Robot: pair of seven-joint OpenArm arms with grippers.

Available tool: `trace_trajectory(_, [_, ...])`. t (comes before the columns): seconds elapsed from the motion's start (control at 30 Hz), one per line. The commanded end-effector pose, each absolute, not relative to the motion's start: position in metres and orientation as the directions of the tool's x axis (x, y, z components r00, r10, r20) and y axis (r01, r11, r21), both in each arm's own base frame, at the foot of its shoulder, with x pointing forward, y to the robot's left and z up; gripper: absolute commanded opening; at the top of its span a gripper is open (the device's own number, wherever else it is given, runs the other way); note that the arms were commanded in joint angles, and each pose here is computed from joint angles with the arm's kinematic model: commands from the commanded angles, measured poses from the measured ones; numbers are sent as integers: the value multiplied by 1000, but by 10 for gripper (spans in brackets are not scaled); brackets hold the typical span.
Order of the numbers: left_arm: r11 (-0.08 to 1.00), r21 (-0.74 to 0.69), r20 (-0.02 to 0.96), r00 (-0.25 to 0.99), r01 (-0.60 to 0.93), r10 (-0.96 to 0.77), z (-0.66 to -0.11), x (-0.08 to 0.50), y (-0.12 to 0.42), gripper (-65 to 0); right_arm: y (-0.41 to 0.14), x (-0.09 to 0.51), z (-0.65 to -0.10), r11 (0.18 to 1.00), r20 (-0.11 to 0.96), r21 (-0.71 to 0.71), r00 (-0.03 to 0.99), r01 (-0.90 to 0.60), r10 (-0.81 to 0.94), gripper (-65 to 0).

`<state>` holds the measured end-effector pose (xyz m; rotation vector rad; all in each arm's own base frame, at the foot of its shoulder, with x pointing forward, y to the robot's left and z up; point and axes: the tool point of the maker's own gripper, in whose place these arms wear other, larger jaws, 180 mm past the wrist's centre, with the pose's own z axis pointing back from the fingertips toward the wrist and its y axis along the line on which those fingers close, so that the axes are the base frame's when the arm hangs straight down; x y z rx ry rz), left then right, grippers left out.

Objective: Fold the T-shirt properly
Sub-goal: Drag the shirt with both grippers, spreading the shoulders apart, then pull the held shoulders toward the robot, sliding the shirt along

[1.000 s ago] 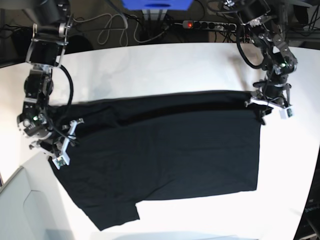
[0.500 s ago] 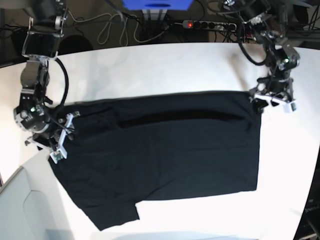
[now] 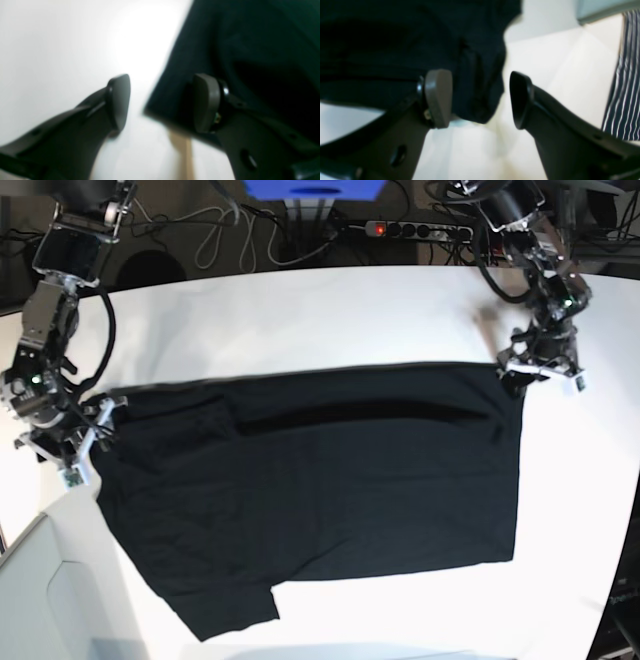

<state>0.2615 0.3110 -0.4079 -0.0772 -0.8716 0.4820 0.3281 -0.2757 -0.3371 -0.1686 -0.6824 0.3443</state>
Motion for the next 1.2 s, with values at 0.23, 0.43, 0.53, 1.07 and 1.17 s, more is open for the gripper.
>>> trace_trajectory(0.23, [883, -272, 679, 574, -383, 458, -422, 257, 308, -338, -304, 327, -361, 953, 581, -213, 756, -217, 301, -299])
trace_trajectory(0.43, [874, -279, 655, 587, -397, 476, -433, 252, 307, -639, -312, 319, -382, 965, 555, -170, 789, -202, 263, -299])
trace_trajectory(0.53, [874, -279, 654, 588, -398, 477, -433, 251, 307, -650, -311, 318, -373, 957, 569, -196, 771, -211, 287, -299])
trace_trajectory(1.07, [875, -277, 655, 588, -398, 474, -432, 251, 308, -650, -282, 289, -380, 947, 574, -194, 753, -258, 322, -299])
trace_trajectory(1.17, [875, -275, 655, 589, -398, 473, -433, 251, 309, -650, -287, 295, -395, 960, 578, -150, 766, -237, 280, -299])
